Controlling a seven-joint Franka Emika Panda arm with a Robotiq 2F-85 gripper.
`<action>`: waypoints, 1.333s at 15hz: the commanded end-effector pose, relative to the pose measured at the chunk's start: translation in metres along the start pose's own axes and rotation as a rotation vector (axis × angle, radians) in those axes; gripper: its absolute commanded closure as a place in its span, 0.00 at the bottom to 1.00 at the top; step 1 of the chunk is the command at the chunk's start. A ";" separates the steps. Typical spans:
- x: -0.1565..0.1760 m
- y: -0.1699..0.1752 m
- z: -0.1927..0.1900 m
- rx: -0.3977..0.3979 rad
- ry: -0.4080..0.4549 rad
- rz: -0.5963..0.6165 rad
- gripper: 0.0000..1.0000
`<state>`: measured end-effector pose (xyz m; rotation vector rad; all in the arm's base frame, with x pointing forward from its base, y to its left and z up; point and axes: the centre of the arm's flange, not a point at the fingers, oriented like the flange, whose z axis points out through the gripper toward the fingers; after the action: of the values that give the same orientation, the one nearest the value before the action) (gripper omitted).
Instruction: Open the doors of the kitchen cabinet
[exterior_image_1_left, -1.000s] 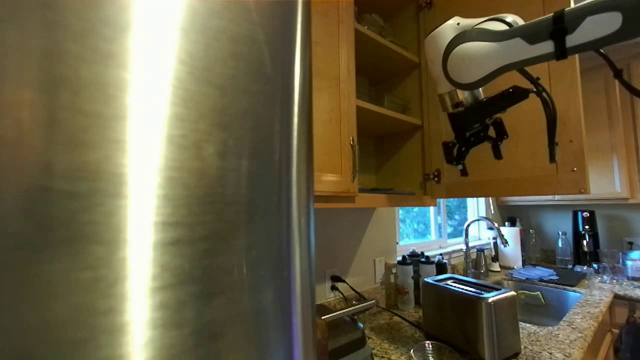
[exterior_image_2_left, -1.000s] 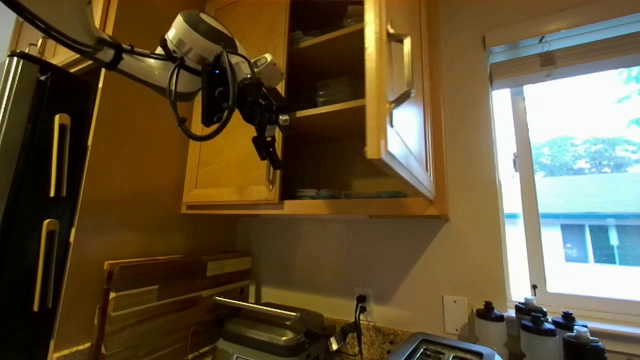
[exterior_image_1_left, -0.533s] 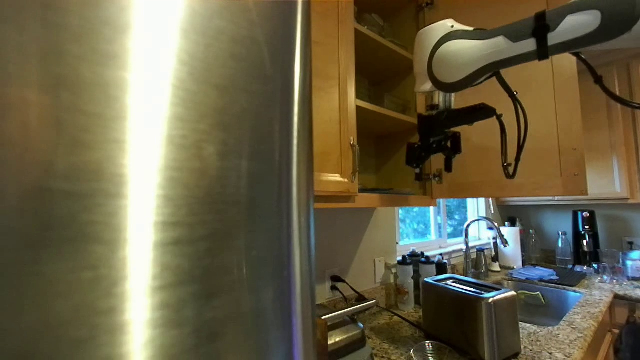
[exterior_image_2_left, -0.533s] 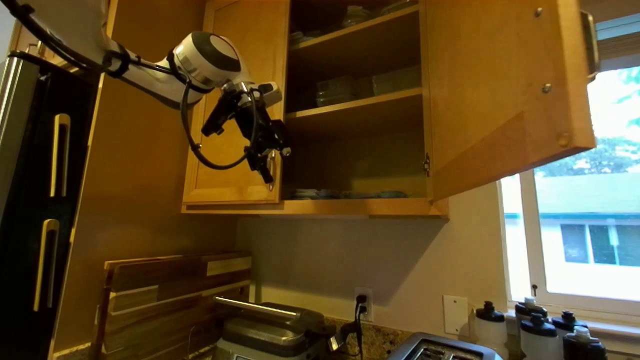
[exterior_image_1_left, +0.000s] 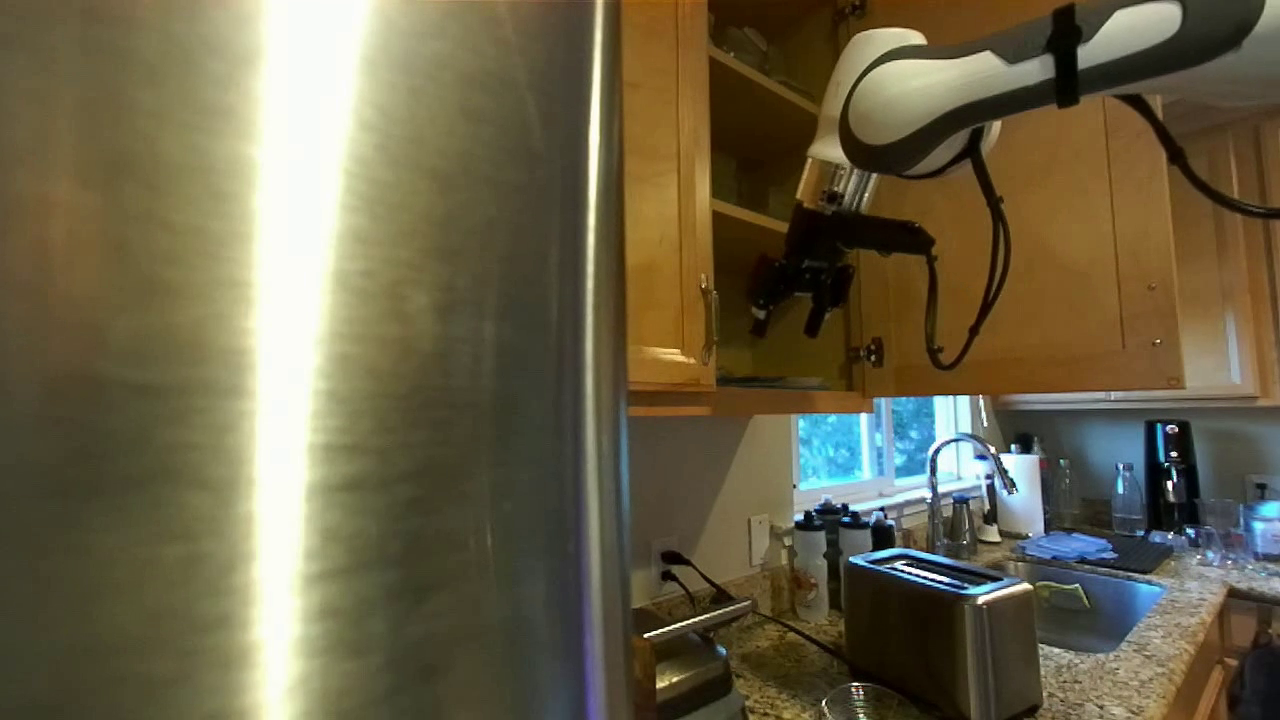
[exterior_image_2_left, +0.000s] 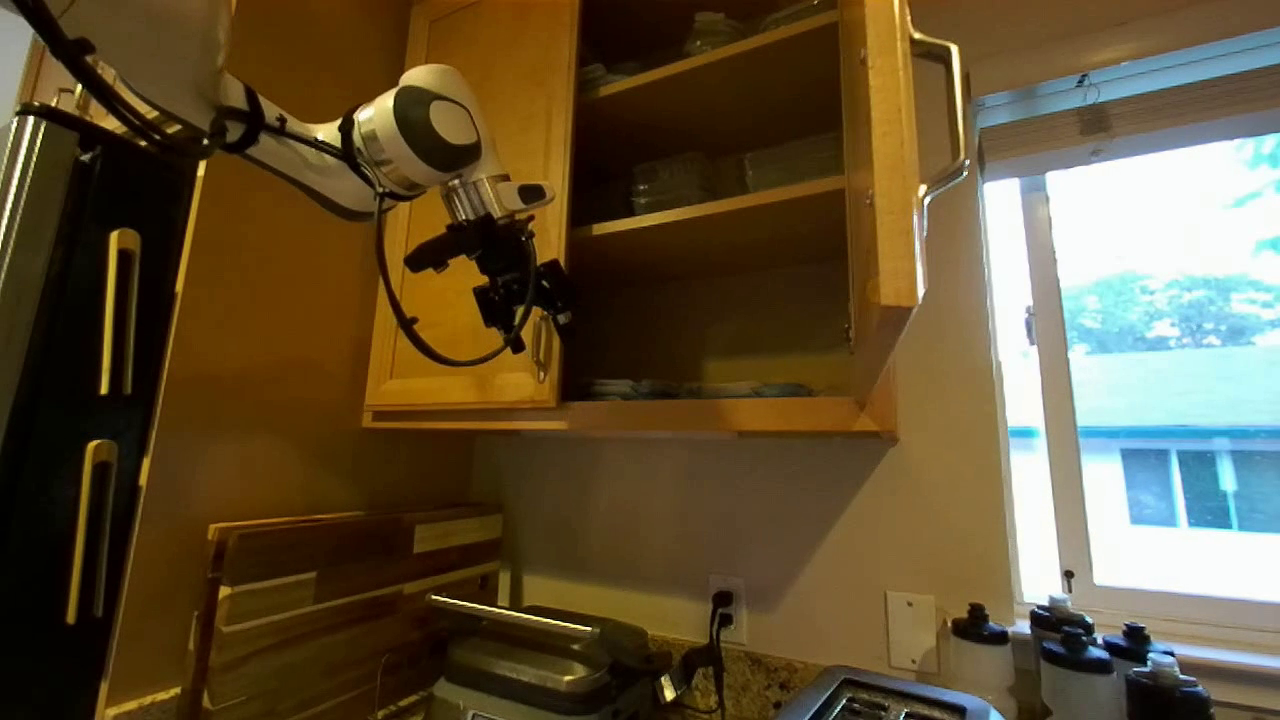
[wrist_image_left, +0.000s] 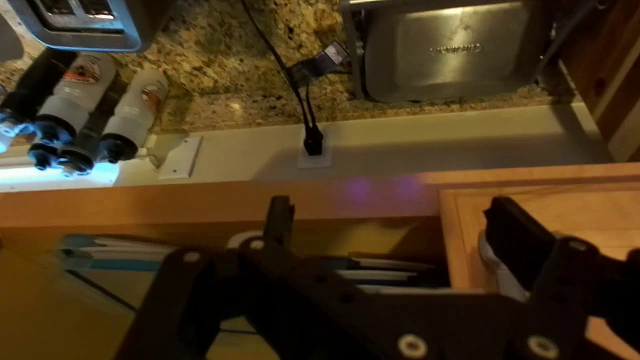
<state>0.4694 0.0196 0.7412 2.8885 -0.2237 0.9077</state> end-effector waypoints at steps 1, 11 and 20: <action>0.018 -0.009 0.012 0.087 0.027 -0.029 0.00; 0.040 -0.042 0.018 0.159 0.039 -0.081 0.00; 0.051 -0.039 0.011 0.148 0.171 -0.105 0.64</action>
<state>0.5222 0.0517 0.7619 2.9364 -0.0173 1.1492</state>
